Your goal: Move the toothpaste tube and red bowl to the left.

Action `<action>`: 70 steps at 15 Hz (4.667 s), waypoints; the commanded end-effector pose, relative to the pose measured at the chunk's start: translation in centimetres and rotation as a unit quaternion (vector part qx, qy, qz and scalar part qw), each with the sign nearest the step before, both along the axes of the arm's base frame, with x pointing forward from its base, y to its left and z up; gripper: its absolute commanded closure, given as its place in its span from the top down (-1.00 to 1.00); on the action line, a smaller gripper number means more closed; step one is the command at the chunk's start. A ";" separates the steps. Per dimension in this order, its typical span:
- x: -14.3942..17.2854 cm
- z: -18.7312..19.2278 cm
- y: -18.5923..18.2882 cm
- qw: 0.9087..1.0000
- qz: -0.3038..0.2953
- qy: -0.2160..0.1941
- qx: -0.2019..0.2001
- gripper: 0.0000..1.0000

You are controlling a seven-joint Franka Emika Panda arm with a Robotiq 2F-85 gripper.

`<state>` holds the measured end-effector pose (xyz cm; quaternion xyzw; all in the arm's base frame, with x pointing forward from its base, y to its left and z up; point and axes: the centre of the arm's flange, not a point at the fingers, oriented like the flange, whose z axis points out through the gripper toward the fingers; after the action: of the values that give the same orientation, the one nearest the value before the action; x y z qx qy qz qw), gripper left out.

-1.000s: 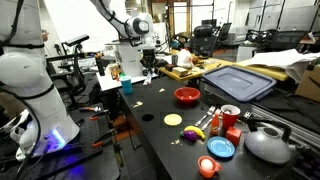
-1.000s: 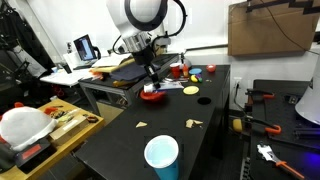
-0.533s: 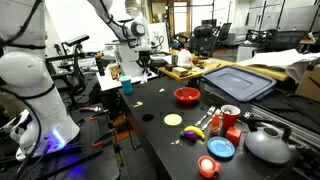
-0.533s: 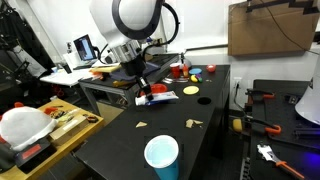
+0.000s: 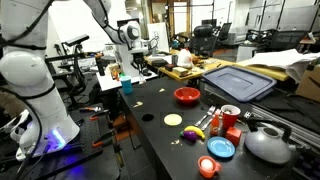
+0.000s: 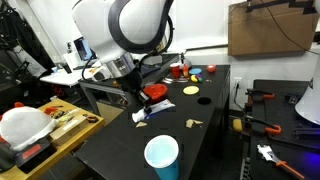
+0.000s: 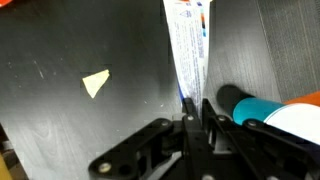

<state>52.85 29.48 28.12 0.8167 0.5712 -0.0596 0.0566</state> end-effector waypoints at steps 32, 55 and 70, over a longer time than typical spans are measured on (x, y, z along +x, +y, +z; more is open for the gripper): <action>1.7 2.5 0.6 0.986 0.095 -0.096 0.098 1.00; 11.9 -0.1 -26.2 0.943 -0.321 -0.066 0.057 1.00; 15.8 -8.5 -26.3 0.939 -0.339 -0.029 0.045 1.00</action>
<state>66.64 4.23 20.22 0.9608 0.2759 -0.0152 0.0210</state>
